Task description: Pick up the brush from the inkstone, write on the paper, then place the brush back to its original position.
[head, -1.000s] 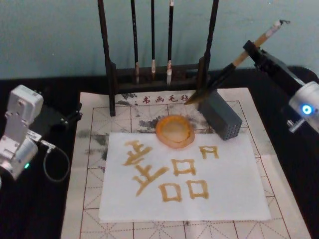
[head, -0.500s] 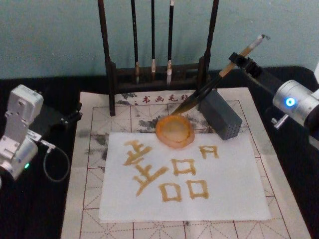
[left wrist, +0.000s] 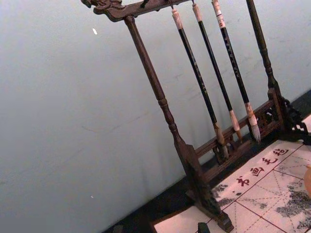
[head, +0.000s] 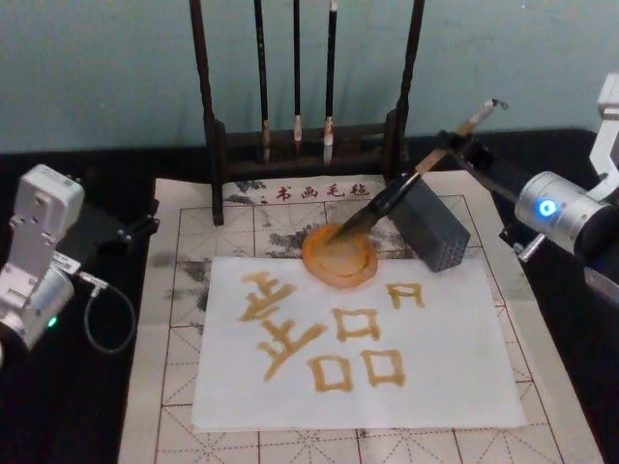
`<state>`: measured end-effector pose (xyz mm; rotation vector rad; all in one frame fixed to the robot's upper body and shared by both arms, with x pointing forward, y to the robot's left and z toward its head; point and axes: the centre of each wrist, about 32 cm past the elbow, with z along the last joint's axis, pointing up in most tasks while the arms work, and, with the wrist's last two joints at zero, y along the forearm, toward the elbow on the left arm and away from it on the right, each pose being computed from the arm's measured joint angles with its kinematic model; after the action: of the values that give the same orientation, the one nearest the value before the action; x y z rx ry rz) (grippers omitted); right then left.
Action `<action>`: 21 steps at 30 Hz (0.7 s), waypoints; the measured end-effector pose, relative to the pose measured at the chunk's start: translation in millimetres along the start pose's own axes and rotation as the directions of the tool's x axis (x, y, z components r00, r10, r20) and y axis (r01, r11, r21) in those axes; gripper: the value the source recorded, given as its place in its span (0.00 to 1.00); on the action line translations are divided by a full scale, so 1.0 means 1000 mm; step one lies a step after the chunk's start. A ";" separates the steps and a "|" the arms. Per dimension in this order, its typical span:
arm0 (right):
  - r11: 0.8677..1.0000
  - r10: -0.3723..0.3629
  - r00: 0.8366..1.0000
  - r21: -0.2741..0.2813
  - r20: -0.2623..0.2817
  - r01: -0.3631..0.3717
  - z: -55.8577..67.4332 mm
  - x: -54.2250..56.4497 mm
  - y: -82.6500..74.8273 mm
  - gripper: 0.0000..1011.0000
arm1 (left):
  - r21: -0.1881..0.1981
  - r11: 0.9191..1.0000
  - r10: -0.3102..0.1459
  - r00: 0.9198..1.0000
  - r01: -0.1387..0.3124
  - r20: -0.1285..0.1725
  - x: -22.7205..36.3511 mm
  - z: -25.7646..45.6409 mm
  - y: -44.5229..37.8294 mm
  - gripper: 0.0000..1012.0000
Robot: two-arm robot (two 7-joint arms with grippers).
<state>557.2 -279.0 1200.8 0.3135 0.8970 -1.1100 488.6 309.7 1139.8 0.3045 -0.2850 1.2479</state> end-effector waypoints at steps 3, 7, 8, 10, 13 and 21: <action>1.000 -0.015 1.000 -0.001 -0.016 0.015 -0.001 0.000 0.001 0.18 | 0.000 1.000 0.000 1.000 0.000 0.000 0.0000 0.0000 0.0000 0.99; 0.999 -0.040 0.998 0.002 -0.040 0.040 -0.004 -0.001 0.003 0.18 | 0.000 1.000 0.000 1.000 0.000 0.000 0.0000 0.0000 0.0000 0.99; 0.999 -0.045 0.998 0.003 -0.043 0.045 -0.004 -0.001 0.003 0.18 | 0.000 1.000 0.000 1.000 0.000 0.000 0.0000 0.0000 0.0000 0.99; 0.998 -0.058 0.997 0.008 -0.053 0.058 -0.006 -0.001 0.003 0.18 | 0.000 1.000 0.000 1.000 0.000 0.000 0.0000 0.0000 0.0000 0.99; 0.997 -0.072 0.996 0.015 -0.060 0.073 -0.008 -0.002 0.004 0.18 | 0.000 1.000 0.000 1.000 0.000 0.000 0.0000 0.0000 0.0000 0.99; 0.995 -0.097 0.993 0.020 -0.071 0.099 -0.013 -0.002 0.006 0.18 | 0.000 1.000 0.000 1.000 0.000 0.000 0.0000 0.0000 0.0000 0.99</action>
<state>556.3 -266.6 1193.4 0.3325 0.9701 -1.2073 488.6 309.7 1139.8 0.3044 -0.2850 1.2480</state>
